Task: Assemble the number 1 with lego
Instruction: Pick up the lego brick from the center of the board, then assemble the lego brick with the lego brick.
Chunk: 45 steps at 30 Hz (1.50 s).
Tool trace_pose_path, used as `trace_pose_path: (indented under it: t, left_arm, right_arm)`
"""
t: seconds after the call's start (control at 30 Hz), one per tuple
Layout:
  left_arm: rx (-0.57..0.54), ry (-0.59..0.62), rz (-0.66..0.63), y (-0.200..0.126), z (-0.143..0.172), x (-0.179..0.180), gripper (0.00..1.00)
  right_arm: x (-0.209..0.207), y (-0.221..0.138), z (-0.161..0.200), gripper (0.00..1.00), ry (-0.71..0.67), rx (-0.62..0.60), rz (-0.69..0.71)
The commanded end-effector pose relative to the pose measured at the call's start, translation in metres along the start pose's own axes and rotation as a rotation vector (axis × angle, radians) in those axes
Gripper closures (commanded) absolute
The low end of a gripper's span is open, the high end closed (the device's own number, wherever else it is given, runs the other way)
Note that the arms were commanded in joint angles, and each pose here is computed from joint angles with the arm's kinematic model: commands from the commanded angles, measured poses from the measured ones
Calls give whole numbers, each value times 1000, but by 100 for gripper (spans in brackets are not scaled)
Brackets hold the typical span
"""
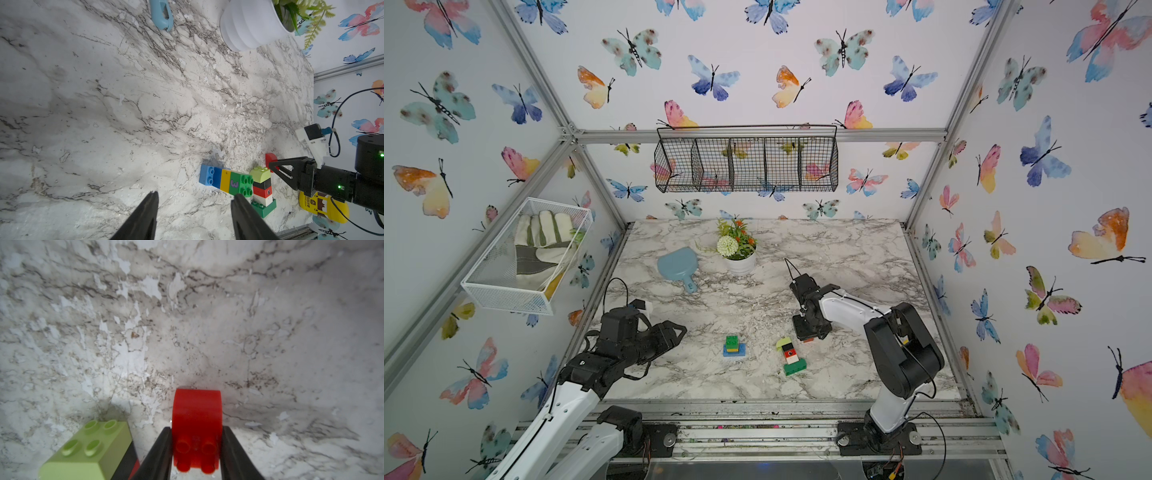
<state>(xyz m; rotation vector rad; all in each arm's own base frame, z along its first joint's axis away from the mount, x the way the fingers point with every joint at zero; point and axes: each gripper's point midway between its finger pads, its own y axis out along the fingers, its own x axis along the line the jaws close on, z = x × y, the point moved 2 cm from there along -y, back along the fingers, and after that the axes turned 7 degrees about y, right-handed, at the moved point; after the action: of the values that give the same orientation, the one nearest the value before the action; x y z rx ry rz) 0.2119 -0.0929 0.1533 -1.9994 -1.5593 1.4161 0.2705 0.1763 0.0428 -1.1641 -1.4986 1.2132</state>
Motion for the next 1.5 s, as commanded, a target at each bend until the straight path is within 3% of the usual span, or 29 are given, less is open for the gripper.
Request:
trace_pose_path:
  t: [0.0,0.17,0.37,0.5,0.7,0.83,1.13,1.47]
  left_arm:
    - [7,-3,0,-1,2,1,39]
    - [3,-2,-5,-1,1,2,39]
    - [-2,-9,-9,-1,2,4,39]
    - [-6,-34,-2,2,3,5,39]
    - [-12,-79,12,4,6,10,39]
    - [-26,-97,4,1,6,15,39]
    - [-42,-111,-5,-4,7,19,39]
    - [-37,-125,-10,-3,9,21,39]
  right_arm:
    - [-1,0,2,67,-10,26,29]
    - [-3,-11,-7,74,-40,-13,47]
    - [21,-70,-42,75,-192,-175,-66]
    - [58,-112,-59,75,-401,-251,-211]
    - [128,-145,-47,77,-778,-265,-340]
    - [168,-151,-31,77,-979,-237,-374]
    - [217,-143,-6,79,-1146,-159,-386]
    - [229,-112,20,76,-1255,-55,-268]
